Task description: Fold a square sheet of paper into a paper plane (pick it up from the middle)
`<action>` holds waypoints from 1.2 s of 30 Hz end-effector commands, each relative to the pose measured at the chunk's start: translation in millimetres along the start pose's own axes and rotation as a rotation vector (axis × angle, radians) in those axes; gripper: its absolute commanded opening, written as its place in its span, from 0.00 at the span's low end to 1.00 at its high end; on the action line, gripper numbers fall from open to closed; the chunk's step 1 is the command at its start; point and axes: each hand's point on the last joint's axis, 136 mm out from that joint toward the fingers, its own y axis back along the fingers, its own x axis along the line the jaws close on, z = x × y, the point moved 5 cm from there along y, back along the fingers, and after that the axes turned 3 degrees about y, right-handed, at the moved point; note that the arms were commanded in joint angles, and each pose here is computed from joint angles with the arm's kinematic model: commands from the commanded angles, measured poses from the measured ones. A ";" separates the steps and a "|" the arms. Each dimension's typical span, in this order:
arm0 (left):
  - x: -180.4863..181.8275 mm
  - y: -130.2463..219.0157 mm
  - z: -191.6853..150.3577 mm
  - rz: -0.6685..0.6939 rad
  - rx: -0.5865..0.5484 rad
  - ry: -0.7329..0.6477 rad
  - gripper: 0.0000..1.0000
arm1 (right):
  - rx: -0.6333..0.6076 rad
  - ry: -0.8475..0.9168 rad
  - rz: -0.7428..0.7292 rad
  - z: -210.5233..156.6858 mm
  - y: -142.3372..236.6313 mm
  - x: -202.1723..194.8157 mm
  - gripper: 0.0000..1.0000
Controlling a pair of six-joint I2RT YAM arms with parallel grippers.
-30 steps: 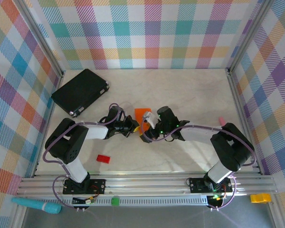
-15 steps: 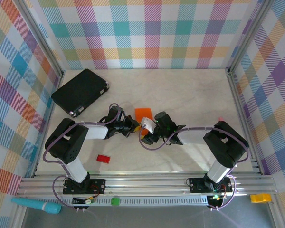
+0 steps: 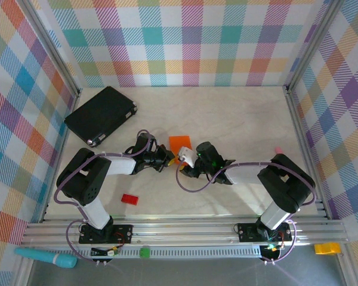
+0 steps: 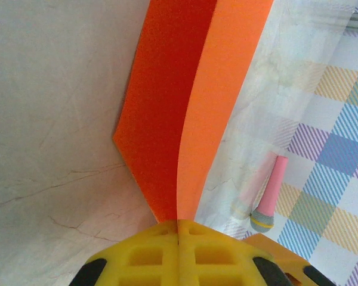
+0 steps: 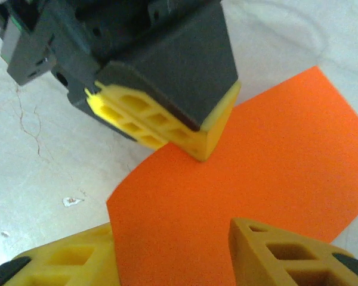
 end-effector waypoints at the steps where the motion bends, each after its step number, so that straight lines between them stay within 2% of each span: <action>1: -5.4 -2.7 -2.6 -0.026 0.021 -0.003 0.00 | -0.064 -0.006 0.012 13.9 5.8 2.2 0.45; 11: -5.1 -2.8 -3.3 -0.027 0.023 -0.002 0.00 | -0.058 -0.023 0.067 14.2 0.9 8.0 0.42; 17: -5.2 -2.9 -3.3 -0.028 0.023 -0.003 0.00 | -0.055 -0.021 0.077 14.9 -0.8 8.0 0.35; 25: -7.5 -0.7 -2.3 -0.036 0.014 -0.004 0.01 | -0.041 -0.029 0.099 13.8 -1.9 10.3 0.14; 29: -4.8 12.0 9.0 -0.033 -0.032 0.003 0.17 | -0.034 -0.059 0.114 12.4 2.1 13.3 0.06; 33: -1.0 33.3 21.8 -0.004 -0.084 -0.011 0.33 | -0.021 -0.126 0.109 10.1 8.2 14.3 0.04; 36: -6.5 45.2 26.6 0.027 -0.103 -0.065 0.40 | -0.001 -0.184 0.112 6.2 11.9 16.6 0.03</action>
